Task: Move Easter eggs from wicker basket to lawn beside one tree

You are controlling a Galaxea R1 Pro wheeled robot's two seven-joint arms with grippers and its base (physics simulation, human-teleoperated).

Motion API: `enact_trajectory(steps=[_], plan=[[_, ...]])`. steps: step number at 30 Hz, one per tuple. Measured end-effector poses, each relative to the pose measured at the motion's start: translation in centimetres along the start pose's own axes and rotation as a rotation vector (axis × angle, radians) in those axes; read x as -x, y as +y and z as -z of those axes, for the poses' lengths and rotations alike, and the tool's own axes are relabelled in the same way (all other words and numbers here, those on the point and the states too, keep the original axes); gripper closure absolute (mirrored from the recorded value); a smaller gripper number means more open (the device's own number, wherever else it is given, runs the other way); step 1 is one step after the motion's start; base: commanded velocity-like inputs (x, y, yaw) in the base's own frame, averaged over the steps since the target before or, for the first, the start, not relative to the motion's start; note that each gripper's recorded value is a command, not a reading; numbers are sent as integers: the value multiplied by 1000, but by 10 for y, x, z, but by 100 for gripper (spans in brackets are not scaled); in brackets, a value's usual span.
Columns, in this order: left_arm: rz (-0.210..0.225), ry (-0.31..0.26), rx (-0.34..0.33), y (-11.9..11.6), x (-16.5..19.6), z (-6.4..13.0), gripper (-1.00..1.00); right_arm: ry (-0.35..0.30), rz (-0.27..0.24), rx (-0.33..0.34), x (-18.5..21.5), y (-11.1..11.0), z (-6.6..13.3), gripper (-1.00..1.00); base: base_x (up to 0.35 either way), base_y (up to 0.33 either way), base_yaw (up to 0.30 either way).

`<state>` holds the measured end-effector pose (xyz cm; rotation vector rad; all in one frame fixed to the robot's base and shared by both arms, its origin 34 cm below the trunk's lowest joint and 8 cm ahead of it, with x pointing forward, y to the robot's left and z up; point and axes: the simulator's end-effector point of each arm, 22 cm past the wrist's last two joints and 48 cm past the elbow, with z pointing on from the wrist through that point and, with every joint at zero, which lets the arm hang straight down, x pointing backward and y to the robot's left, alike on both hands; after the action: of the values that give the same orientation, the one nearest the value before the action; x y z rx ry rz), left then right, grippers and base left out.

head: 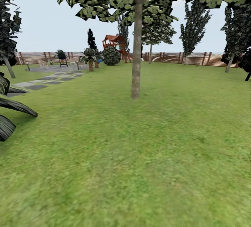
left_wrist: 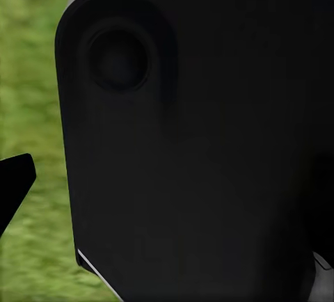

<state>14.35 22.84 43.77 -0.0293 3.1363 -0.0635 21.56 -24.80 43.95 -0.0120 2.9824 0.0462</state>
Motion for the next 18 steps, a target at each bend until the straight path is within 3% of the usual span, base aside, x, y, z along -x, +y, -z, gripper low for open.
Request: enact_trajectory(steps=[11, 18], plan=[[0, -1, 0, 0, 0, 0, -100, -2, 15, 1, 1, 2, 0, -100, 0, 0, -5], [0, 6, 1, 0, -2, 0, -100, 4, 6, -2, -2, -1, 0, -100, 0, 0, -166]])
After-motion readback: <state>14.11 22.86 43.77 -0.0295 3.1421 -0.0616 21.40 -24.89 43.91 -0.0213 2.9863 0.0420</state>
